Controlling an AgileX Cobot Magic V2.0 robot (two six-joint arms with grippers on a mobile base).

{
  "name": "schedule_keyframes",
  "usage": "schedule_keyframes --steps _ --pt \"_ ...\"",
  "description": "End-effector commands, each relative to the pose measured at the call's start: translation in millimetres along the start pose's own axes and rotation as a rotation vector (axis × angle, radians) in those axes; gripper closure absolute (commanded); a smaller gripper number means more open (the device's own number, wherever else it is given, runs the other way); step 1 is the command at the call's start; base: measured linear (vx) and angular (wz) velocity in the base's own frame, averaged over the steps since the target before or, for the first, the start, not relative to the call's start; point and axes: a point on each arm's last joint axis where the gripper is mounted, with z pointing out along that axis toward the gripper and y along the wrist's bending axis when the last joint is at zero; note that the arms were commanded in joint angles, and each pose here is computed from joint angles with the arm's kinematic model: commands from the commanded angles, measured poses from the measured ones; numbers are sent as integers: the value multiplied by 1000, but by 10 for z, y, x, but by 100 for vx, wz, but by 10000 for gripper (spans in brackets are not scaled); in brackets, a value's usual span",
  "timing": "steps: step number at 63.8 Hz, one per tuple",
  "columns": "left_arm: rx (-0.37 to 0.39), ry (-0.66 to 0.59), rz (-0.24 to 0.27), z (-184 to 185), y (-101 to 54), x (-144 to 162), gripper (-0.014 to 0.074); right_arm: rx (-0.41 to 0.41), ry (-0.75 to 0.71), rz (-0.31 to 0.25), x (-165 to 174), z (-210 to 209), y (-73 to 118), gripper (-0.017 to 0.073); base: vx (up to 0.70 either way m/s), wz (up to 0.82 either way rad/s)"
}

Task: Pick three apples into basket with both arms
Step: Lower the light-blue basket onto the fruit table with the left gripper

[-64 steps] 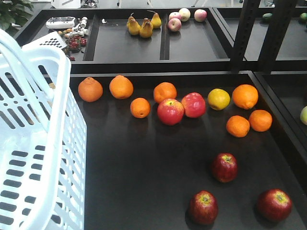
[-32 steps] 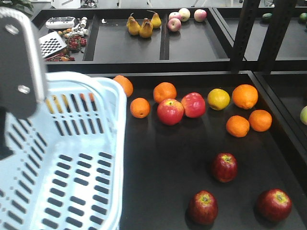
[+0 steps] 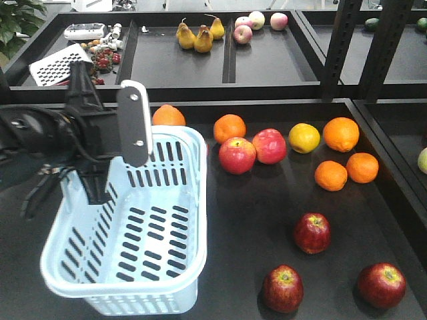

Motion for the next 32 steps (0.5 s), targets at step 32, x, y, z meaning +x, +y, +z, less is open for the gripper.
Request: schedule_keyframes --steps 32 --pt "-34 -77 -35 864 -53 156 600 11 -66 -8 -27 -6 -6 568 0 0"
